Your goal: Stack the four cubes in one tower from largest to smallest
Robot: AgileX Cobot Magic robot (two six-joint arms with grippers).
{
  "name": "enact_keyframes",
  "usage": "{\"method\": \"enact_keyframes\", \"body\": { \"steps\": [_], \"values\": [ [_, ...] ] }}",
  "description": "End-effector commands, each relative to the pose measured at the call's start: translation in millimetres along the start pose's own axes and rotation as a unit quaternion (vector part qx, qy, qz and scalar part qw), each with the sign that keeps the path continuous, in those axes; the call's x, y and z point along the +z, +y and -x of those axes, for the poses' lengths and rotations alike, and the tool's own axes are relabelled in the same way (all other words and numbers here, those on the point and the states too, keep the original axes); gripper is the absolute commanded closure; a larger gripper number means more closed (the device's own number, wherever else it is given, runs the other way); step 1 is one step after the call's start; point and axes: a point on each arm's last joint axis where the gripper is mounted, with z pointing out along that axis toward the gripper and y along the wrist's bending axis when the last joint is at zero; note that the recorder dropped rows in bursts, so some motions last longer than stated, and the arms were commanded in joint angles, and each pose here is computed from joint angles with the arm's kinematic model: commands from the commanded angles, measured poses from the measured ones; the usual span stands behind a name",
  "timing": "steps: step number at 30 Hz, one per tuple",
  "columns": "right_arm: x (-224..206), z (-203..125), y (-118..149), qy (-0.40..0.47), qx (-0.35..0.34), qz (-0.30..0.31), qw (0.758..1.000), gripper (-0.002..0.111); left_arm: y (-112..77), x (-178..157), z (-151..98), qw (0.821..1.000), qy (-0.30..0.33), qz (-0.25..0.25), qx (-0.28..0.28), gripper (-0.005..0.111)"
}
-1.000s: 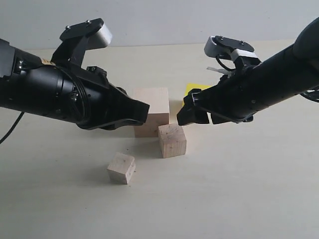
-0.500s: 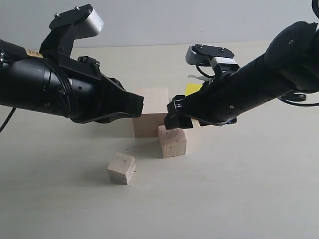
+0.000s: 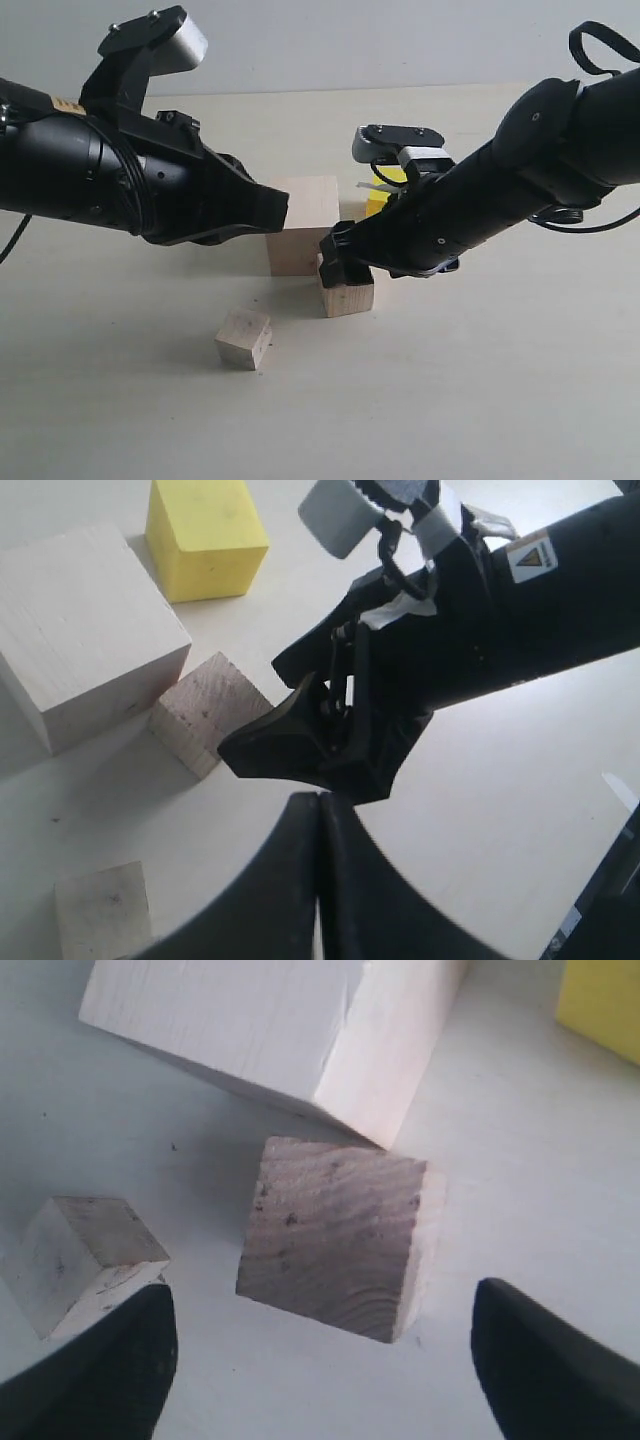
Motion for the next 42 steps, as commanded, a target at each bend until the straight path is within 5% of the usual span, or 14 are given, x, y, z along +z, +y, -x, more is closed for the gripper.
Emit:
{"method": "enact_keyframes", "body": {
  "steps": [1,29,42],
  "values": [
    [-0.1,2.6,0.6,-0.01,-0.003,-0.004,1.0,0.033,0.8,-2.1,1.3,1.0,-0.011,0.005,0.011,0.107],
    [20.5,3.8,-2.3,0.021,0.002,-0.003,1.0,0.033,-4.9,-14.4,8.2,0.999,-0.037,-0.001,0.022,0.107],
    [20.5,3.6,-2.2,0.022,0.002,-0.003,1.0,0.05,-4.9,-14.4,8.2,0.999,-0.037,-0.001,0.027,0.107]
  ]
}}
